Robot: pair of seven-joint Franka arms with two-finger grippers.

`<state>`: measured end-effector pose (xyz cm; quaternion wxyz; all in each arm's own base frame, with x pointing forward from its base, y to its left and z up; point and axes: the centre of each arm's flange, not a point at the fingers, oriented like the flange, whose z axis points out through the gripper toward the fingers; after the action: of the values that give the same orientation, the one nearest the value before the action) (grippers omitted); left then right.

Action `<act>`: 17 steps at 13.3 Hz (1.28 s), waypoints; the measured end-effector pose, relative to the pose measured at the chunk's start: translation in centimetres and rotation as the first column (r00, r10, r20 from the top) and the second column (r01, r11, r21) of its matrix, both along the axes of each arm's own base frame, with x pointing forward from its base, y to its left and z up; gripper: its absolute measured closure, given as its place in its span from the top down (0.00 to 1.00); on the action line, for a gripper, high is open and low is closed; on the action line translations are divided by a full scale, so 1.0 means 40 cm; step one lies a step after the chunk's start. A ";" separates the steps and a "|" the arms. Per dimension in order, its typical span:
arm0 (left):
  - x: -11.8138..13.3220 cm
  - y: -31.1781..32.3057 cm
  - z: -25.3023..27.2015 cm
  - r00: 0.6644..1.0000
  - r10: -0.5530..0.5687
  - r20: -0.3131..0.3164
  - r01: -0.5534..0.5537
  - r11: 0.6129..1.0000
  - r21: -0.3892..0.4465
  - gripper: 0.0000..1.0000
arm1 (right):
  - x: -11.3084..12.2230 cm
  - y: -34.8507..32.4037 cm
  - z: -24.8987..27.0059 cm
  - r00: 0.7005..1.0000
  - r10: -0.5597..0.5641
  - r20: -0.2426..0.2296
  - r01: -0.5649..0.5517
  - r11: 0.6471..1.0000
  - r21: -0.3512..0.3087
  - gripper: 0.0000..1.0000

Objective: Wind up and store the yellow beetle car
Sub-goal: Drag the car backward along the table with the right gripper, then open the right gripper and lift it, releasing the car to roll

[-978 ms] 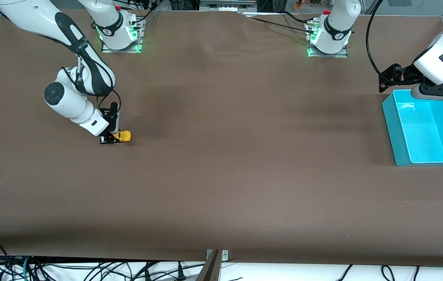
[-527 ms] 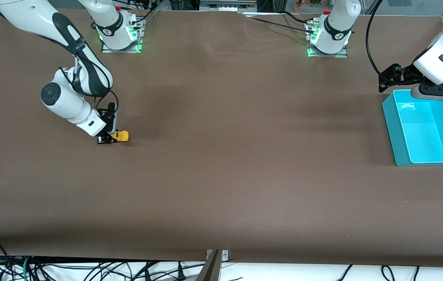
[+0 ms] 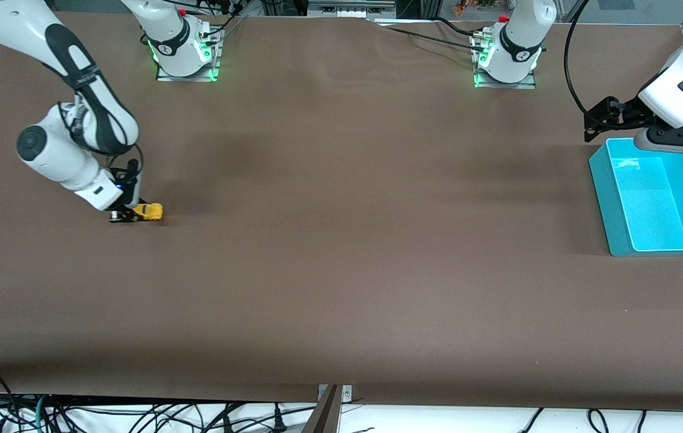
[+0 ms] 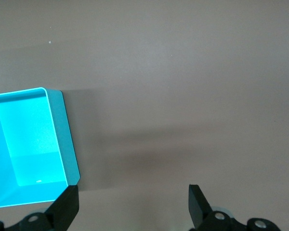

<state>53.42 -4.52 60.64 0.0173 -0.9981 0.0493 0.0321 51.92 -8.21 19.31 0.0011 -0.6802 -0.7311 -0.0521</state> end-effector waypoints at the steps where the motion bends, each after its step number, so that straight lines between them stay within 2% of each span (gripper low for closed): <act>1: 0.000 -0.001 0.000 1.000 -0.001 0.000 0.001 1.000 0.000 1.00 | -0.007 -0.048 0.001 1.000 0.000 0.002 0.000 1.000 -0.005 0.44; 5: 0.000 -0.003 0.000 1.000 -0.002 0.000 0.002 1.000 0.000 1.00 | -0.043 -0.194 0.000 1.000 -0.002 0.003 0.002 1.000 -0.014 0.44; 8: 0.000 -0.004 0.000 1.000 -0.003 0.000 0.003 1.000 0.000 1.00 | -0.053 -0.224 0.000 1.000 -0.008 -0.003 0.007 1.000 -0.012 0.44; 11: 0.000 -0.004 0.000 1.000 -0.003 0.000 0.003 1.000 0.000 1.00 | -0.044 -0.225 0.002 0.999 -0.003 -0.040 0.003 1.000 0.005 0.44; 12: 0.000 -0.004 0.000 1.000 -0.003 0.000 0.003 1.000 0.000 1.00 | -0.042 -0.226 -0.001 0.999 -0.004 -0.051 0.004 1.000 0.011 0.49; 17: 0.000 -0.005 0.000 1.000 -0.004 0.000 0.004 1.000 0.000 1.00 | 0.012 -0.212 0.031 0.997 -0.003 -0.076 0.006 0.999 0.034 0.99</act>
<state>53.41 -4.71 60.65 0.0174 -0.9980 0.0511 0.0319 52.40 -16.70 20.54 0.0402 -0.6833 -0.7280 -0.0388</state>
